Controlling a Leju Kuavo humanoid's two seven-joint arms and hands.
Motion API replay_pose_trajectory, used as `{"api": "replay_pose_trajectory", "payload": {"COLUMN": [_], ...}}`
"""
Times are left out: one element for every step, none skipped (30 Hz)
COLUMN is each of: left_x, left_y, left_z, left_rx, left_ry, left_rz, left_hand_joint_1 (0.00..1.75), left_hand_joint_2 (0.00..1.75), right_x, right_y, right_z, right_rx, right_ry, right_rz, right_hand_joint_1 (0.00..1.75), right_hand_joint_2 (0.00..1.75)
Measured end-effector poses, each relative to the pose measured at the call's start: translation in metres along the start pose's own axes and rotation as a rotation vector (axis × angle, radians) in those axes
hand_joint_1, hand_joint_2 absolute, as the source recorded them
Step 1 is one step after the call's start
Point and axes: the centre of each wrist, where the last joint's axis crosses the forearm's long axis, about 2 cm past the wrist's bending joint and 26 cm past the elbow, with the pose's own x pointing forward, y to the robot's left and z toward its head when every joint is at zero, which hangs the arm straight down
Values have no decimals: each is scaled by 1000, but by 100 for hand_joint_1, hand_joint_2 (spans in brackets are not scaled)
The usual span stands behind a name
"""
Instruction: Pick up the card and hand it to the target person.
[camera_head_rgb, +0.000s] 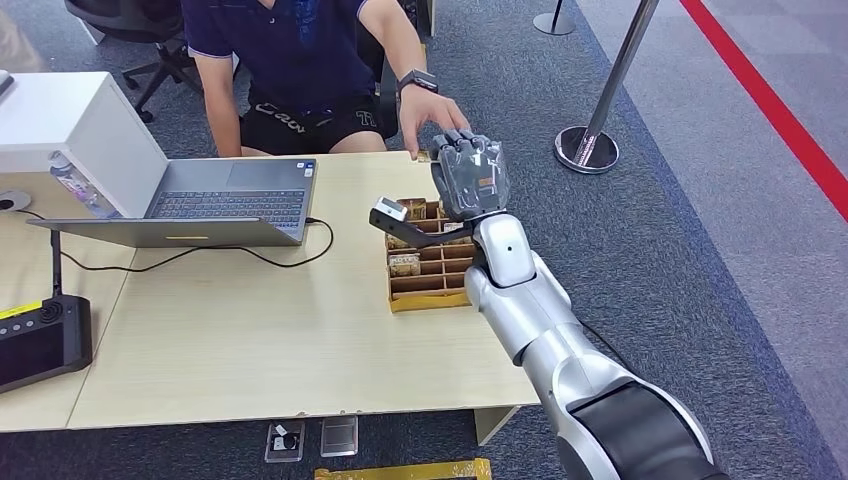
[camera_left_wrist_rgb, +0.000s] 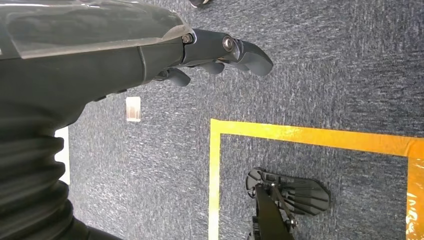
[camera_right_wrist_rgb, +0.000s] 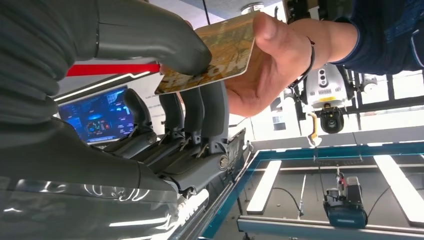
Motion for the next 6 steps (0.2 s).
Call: {"api": "replay_pose_trajectory", "payload": {"left_x": [0, 0, -1, -1, -1, -1], "left_y": [0, 0, 0, 0, 0, 0], "left_z": [0, 0, 0, 0, 0, 0], "left_rx": [-1, -1, -1, -2, -2, -3], "left_ry": [-2, -4, -6, -8, -9, -11], "left_rz": [0, 0, 0, 0, 0, 0], "left_hand_joint_1": [0, 0, 0, 0, 0, 0], "left_hand_joint_2": [175, 175, 175, 175, 175, 175], "right_x": [0, 0, 0, 0, 0, 0], "right_y": [0, 0, 1, 1, 1, 1], "right_z": [0, 0, 0, 0, 0, 0], "right_rx": [1, 3, 4, 5, 6, 7], "right_ry": [2, 4, 5, 6, 6, 7], "right_rz": [0, 0, 0, 0, 0, 0], "right_hand_joint_1": [131, 131, 131, 131, 131, 131], "right_hand_joint_2": [175, 175, 175, 175, 175, 175]}}
